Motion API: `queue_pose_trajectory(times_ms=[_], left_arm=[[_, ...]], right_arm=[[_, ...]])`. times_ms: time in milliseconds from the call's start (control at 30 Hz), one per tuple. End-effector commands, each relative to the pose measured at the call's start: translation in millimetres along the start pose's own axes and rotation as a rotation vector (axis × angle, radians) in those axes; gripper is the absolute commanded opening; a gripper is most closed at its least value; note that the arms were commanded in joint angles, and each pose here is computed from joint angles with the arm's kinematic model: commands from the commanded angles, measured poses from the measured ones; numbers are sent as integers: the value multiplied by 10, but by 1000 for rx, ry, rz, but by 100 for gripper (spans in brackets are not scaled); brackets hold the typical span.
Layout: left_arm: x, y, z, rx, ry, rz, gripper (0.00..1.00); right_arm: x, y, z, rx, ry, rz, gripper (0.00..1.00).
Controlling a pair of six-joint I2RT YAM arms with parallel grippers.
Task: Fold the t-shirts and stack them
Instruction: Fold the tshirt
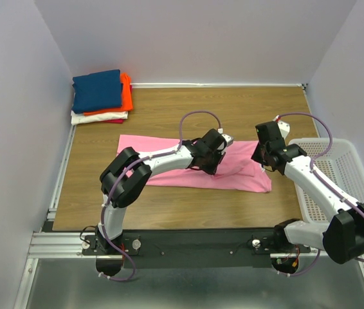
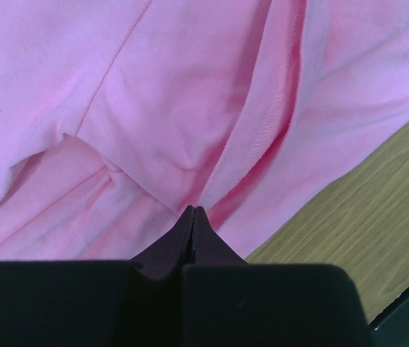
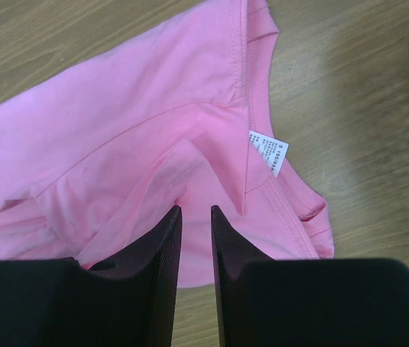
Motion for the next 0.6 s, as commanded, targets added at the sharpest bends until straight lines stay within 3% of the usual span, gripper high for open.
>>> queue_pose_trajectory(times_ms=[0,567], left_arm=[[-78,52,88,46,15,-23,0],[26,185,256,142,5,-73,0]], right_arm=[[-23,-117,-36,-62,-3,3,30],[-147,-171,-169,-102,32,16,30]])
Point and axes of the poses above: each gripper's point midway between its finger pads, its own z axis back along the fingers, its own y axis along the line the jaws close on, x = y × z, the point moved 2 cm from there along z, back along the fingers, and after that the axes turned 4 degrees about -z, right-handed, at the moved point
